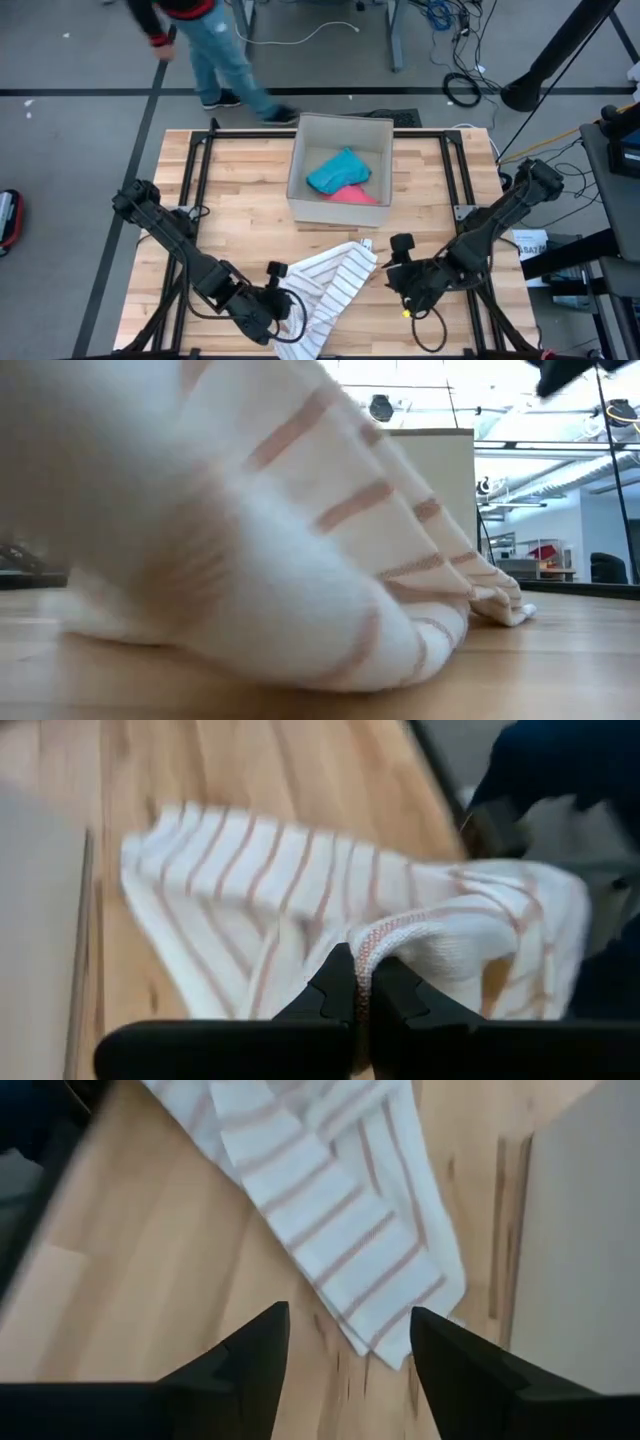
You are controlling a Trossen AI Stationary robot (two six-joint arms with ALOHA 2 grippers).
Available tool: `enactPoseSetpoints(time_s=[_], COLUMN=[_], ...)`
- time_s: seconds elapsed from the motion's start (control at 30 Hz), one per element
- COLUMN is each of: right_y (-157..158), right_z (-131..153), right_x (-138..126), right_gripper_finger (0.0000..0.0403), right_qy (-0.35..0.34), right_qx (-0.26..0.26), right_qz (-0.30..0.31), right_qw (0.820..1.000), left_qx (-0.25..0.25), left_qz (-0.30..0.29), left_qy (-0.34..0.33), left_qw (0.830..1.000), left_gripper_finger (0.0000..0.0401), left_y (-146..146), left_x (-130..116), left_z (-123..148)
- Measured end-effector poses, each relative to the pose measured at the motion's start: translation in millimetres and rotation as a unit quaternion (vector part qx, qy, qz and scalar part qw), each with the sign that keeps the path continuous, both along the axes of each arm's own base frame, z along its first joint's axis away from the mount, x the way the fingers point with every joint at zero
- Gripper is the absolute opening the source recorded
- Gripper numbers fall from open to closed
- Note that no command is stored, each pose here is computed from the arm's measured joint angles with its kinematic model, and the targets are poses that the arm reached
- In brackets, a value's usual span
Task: Fold towel
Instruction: Fold the white towel
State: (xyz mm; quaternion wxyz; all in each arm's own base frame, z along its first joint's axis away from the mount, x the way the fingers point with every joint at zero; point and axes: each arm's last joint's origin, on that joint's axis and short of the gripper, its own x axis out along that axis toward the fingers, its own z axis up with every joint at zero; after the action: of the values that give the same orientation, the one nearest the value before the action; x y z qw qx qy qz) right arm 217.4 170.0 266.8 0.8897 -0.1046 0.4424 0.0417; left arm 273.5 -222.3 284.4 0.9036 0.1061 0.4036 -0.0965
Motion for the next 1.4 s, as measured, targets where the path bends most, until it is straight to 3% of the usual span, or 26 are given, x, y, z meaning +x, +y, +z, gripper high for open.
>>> enactPoseSetpoints(time_s=[0.27,0.43,0.77,1.0,1.23,1.4], right_y=[-21,-40,-59,-65,-65,-69], right_z=[-71,-102,-116,-140,-144,-144], right_x=[-2,-4,8,16,25,27], right_gripper_finger=[0.0179,0.0172,0.0161,0.0155,0.0153,0.0126], right_qy=[0.006,0.005,-0.003,0.043,0.016,0.016], right_qx=[0.003,0.008,0.043,0.033,0.032,0.03], right_qz=[-0.005,-0.017,0.015,0.019,0.03,0.02], right_qw=[1.0,1.0,0.999,0.998,0.999,0.999], left_qx=[0.025,0.032,0.034,0.04,0.041,0.041], left_qz=[0.042,0.068,0.074,0.067,0.071,0.072], left_qy=[0.056,0.077,0.08,0.08,0.08,0.079], left_qw=[0.997,0.994,0.993,0.994,0.993,0.993], left_gripper_finger=[0.001,0.001,0.001,0.001,0.001,0.001], left_y=[11,19,23,23,26,26], left_x=[-7,-7,-5,-5,-3,-3], left_z=[-20,-27,-29,-29,-29,-29])
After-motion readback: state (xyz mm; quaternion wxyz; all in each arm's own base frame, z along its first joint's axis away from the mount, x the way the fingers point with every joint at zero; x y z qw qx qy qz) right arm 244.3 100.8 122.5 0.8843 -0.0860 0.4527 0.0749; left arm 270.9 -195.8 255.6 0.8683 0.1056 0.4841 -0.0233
